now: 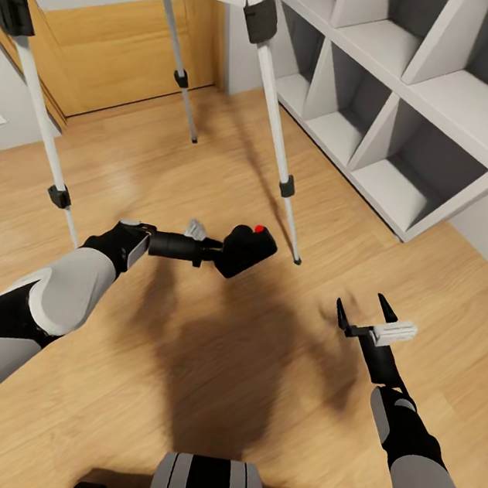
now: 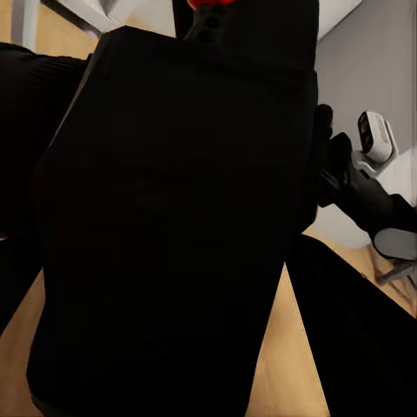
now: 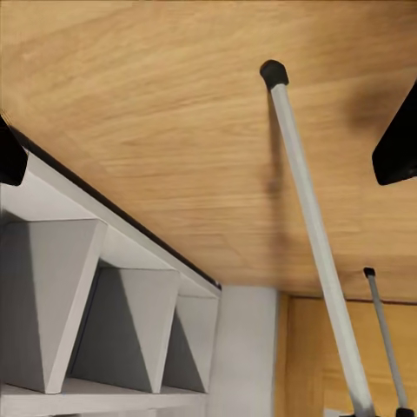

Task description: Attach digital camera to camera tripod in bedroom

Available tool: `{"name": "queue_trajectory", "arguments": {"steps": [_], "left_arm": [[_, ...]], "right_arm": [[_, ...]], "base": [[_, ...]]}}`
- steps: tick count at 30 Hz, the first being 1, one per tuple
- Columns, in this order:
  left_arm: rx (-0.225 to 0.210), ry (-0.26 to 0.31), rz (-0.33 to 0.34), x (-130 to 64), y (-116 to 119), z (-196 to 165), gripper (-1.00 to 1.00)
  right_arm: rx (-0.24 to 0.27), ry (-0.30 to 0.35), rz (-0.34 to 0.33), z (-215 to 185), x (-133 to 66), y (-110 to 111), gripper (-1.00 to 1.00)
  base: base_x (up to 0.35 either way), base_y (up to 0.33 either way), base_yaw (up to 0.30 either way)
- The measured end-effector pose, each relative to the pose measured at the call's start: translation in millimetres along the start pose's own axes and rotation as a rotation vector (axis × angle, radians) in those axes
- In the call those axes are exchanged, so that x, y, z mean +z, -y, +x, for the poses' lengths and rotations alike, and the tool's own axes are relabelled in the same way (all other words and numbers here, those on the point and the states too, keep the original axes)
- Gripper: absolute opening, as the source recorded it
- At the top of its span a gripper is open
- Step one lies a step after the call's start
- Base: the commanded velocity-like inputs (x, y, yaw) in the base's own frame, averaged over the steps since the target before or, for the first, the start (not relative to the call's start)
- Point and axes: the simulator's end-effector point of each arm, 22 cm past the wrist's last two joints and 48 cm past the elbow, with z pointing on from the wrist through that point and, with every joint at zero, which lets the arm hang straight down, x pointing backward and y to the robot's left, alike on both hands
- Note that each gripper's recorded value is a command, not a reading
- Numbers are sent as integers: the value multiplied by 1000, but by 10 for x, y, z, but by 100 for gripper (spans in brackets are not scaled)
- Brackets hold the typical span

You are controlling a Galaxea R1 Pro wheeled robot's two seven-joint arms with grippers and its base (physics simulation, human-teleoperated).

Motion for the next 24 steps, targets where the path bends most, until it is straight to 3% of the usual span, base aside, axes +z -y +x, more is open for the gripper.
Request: {"name": "queue_trajectory", "arguments": {"steps": [3, 7, 8, 11, 24], "left_arm": [[0, 7, 2, -21, 54, -81, -100], [-45, 3, 4, -48, 122, -162, -100], [-108, -10, 0, -78, 126, -153, -100], [-143, -6, -9, -244, 122, -208, -100], [-136, 55, 45, -429, 430, -511, -100]], "right_arm": [[-3, 11, 2, -79, 23, 17, 100], [-6, 27, 4, -185, 53, 39, 100], [-7, 31, 5, -211, 60, 45, 100], [-10, 42, 9, -289, 80, 69, 100], [-15, 86, 22, -624, 159, 154, 100]], "base": [[0, 0, 0], [0, 0, 0], [0, 0, 0], [0, 0, 0], [0, 0, 0]]}}
